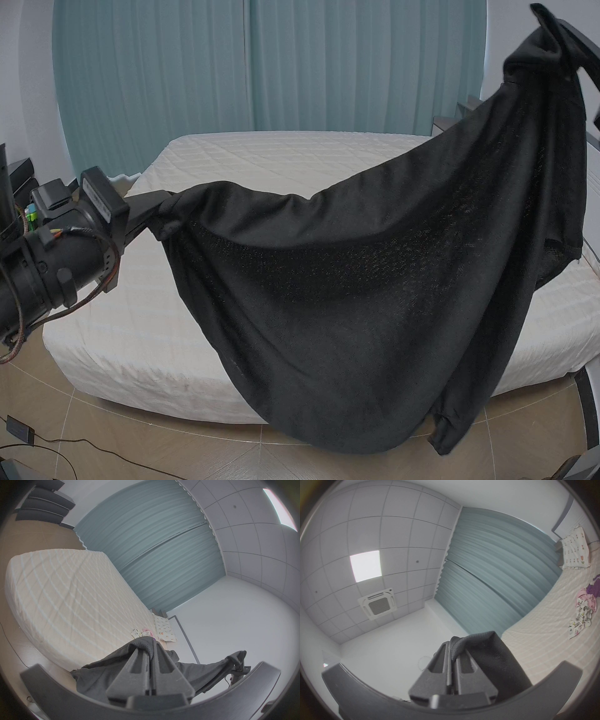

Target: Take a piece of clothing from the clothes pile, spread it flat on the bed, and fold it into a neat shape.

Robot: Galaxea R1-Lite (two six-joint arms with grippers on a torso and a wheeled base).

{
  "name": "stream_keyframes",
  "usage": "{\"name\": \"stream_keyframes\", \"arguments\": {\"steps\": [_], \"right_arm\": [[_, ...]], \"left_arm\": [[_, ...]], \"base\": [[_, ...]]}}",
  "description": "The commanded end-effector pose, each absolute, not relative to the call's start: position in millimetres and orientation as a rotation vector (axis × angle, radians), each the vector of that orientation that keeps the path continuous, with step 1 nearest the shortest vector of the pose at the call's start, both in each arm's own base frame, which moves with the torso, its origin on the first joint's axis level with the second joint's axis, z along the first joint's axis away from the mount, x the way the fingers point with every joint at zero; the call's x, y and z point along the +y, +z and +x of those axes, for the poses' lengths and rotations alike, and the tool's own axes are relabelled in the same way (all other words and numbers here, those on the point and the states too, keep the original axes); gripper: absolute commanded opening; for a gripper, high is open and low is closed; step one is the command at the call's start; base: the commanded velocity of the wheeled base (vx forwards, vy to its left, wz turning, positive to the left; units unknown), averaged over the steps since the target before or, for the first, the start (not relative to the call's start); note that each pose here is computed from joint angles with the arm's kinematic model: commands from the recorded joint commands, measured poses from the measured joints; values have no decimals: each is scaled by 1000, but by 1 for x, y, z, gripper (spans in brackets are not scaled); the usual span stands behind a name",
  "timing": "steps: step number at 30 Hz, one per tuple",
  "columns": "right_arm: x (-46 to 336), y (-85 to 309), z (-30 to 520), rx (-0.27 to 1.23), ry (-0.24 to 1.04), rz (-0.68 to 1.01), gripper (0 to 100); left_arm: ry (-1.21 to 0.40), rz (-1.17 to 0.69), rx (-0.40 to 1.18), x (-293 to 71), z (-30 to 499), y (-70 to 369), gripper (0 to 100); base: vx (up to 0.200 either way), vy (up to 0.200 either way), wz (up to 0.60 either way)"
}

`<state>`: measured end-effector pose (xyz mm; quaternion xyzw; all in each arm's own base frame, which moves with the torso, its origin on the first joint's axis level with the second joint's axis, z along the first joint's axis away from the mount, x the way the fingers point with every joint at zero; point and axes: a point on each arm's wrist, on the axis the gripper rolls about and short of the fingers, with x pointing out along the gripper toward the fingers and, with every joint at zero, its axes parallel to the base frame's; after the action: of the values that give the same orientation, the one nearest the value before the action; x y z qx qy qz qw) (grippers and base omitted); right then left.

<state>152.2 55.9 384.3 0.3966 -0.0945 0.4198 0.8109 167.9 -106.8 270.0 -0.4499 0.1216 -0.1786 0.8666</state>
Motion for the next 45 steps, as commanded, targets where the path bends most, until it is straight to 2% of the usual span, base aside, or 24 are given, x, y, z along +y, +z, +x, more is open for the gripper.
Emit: {"name": "stream_keyframes", "arguments": {"steps": [1,4,11,16,23,29,38,45], "right_arm": [[60,340,281,6,664,881,0],[59,325,305,37,629,877,0],[66,286,351,106,578,822,0],[68,267,374,102,522,803,0],[74,258,392,62,443,814,0],[72,265,397,36,440,813,0],[78,222,420,121,380,820,0],[87,182,438,178,318,811,0]], "left_arm": [[-237,-896,357,-124,226,239,0],[-212,-887,387,-126,236,229,0],[-130,-876,420,-125,270,210,0],[-85,-885,405,-121,297,201,0],[-61,-893,454,-113,331,179,0],[-36,-894,451,-111,348,172,0],[-14,-887,473,-118,381,149,0],[21,-871,534,-122,397,117,0]], "base": [[0,0,0],[0,0,0],[200,0,0],[200,0,0],[200,0,0],[200,0,0],[200,0,0],[0,0,0]]}}
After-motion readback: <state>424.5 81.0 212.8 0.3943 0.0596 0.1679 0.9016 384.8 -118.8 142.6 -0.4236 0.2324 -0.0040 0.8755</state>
